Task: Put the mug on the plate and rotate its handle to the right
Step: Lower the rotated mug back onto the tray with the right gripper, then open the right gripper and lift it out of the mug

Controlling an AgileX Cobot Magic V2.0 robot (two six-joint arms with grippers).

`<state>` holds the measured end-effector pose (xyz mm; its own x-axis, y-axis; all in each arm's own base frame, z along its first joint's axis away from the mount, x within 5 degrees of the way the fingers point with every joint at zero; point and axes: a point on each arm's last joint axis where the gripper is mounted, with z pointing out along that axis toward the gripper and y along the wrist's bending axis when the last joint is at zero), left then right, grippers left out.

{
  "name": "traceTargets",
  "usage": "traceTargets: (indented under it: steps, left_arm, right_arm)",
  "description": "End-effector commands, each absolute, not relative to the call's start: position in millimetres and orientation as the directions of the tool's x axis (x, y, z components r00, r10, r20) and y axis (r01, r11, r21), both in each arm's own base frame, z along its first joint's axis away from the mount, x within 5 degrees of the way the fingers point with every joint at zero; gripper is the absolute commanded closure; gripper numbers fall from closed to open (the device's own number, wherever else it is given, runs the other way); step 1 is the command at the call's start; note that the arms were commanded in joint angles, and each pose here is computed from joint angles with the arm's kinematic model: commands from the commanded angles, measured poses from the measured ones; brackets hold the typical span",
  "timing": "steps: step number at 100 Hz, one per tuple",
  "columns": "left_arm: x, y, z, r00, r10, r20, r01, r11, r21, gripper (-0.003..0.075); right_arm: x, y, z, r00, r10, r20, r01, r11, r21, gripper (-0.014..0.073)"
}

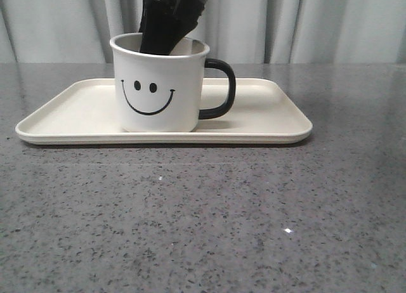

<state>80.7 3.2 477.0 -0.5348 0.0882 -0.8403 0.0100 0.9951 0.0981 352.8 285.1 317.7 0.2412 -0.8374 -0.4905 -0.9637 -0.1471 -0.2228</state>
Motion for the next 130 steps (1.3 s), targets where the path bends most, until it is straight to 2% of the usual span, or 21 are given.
traceTargets:
  steps: [1,86,130]
  left_arm:
    - [81.2,3.4,485.7,-0.479,0.076,-0.875,0.001,0.996,0.086,0.0740]
    - [81.2,3.4,485.7,-0.479,0.076,-0.875,0.001,0.996,0.086,0.0740]
    - [81.0,3.5,485.4,-0.482,0.076,-0.873,0.000,0.996,0.087,0.0741]
  right_arm:
    - [344.2,278.8,352.2,0.270,-0.801,-0.534,-0.948,-0.125,-0.291,0.0363]
    - [345.8,280.6,356.0,0.265,-0.786,-0.559,-0.945,-0.097,-0.312,0.0363]
    - [341.2,278.2,396.9,0.271,-0.750,-0.603,-0.929,-0.040,-0.367,0.0363]
